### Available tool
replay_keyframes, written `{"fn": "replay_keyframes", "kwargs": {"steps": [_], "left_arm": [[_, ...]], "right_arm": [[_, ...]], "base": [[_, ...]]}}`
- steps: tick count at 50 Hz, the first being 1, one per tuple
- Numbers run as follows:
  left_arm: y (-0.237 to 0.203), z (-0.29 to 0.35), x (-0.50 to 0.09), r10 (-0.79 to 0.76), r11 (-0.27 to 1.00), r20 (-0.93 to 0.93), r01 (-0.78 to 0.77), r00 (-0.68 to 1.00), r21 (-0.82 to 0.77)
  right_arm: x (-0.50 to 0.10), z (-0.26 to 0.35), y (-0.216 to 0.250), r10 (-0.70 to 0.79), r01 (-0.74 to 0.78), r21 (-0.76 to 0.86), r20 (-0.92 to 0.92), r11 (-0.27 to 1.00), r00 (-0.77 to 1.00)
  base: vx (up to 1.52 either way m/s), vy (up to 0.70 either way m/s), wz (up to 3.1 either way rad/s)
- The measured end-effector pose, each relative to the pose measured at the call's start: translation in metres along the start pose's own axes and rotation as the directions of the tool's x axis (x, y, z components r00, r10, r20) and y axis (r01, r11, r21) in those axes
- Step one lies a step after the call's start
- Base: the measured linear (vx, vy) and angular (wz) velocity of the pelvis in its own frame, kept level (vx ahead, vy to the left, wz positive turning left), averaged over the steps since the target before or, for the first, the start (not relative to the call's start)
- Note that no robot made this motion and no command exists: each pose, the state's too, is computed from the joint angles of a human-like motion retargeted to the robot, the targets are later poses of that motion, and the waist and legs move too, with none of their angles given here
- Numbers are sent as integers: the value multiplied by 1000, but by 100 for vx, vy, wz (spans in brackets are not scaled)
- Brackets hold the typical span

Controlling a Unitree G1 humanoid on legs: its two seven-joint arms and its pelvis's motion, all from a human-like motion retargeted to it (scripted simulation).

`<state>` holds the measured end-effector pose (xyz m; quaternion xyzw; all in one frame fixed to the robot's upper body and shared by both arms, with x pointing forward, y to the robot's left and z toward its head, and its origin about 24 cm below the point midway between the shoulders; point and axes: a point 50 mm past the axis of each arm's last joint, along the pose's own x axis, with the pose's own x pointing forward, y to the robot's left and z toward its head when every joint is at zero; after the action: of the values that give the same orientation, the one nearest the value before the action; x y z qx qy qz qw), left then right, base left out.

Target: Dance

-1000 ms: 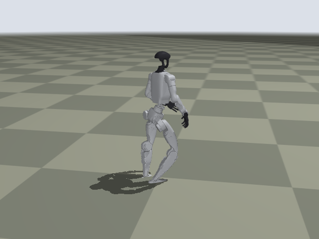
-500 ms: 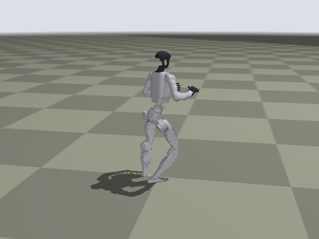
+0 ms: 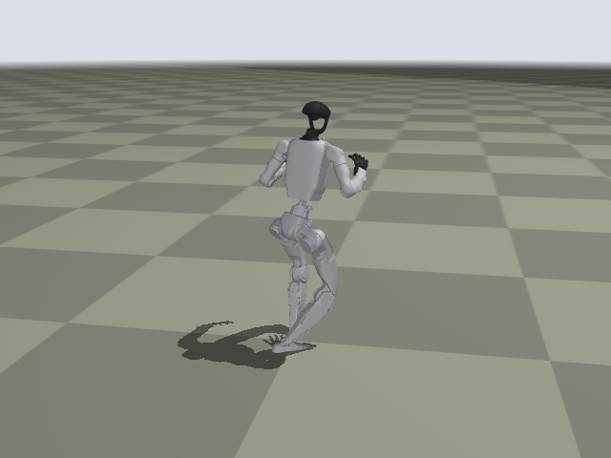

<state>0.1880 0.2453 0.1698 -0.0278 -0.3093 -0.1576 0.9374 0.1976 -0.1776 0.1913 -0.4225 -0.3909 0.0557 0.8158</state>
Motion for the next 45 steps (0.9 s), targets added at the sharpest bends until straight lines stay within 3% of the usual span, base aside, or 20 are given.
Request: {"fn": "replay_keyframes", "kwargs": {"steps": [8,13,28,45], "left_arm": [[-5,-3,-5,48,999,0,-48,999,-26],[-15,-8,-3,31,999,-14,-32,999,-41],[-50,-51,22,-235,972,-187,235,954,-20],[-58,-67,14,-345,925,-311,378,886,50]], "right_arm": [[-4,-3,12,-3,5,96,-29,995,1000],[-12,-8,26,69,-60,120,-72,991,995],[-25,-18,61,315,-284,225,-114,932,942],[-24,-15,43,268,-243,207,-103,948,958]], "base": [[19,6,56],[22,0,14],[20,2,8],[23,-4,-34]]}}
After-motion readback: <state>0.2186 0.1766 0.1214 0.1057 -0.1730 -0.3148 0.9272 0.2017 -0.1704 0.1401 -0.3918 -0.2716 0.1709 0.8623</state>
